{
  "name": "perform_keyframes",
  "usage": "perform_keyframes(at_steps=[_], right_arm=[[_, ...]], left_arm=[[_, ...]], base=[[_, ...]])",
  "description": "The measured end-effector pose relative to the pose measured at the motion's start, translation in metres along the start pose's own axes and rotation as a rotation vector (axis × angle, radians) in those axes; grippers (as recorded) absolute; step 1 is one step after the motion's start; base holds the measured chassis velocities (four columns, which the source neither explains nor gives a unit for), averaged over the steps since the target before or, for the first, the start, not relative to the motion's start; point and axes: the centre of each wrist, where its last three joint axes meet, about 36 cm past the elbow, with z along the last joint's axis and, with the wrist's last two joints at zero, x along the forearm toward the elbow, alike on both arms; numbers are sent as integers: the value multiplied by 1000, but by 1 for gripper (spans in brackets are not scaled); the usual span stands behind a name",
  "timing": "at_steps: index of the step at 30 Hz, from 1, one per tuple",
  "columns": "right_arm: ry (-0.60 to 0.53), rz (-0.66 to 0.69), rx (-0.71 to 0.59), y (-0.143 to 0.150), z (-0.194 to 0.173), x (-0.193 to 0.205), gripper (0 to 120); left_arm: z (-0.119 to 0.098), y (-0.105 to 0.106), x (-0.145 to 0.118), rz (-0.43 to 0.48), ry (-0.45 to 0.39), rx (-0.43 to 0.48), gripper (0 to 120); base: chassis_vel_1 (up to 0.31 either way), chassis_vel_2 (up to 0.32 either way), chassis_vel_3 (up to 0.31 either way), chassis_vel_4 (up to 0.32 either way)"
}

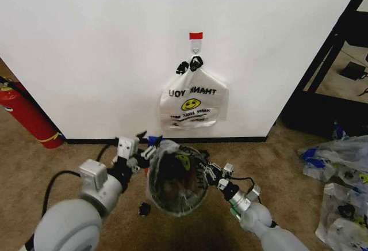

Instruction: Pick up the garbage bag from the wall and place it over the trash bin.

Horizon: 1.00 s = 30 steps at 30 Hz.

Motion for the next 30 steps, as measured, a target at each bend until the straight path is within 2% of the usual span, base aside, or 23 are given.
perform_keyframes(at_steps=[5,8,17,30], right_arm=[[9,-49,14,4,-2,6,0],[12,-82,28,5,-6,7,0],[23,-165,53,5,-13,7,0],[52,-268,82,2,-26,10,0]], left_arm=[[11,2,-8,32,39,58,88],[18,5,-13,62,73,59,98],[50,28,-31,-3,192,-9,100],[85,57,-53,-88,279,-37,100]], base=[[0,0,0,0],[0,0,0,0],[0,0,0,0],[0,0,0,0]])
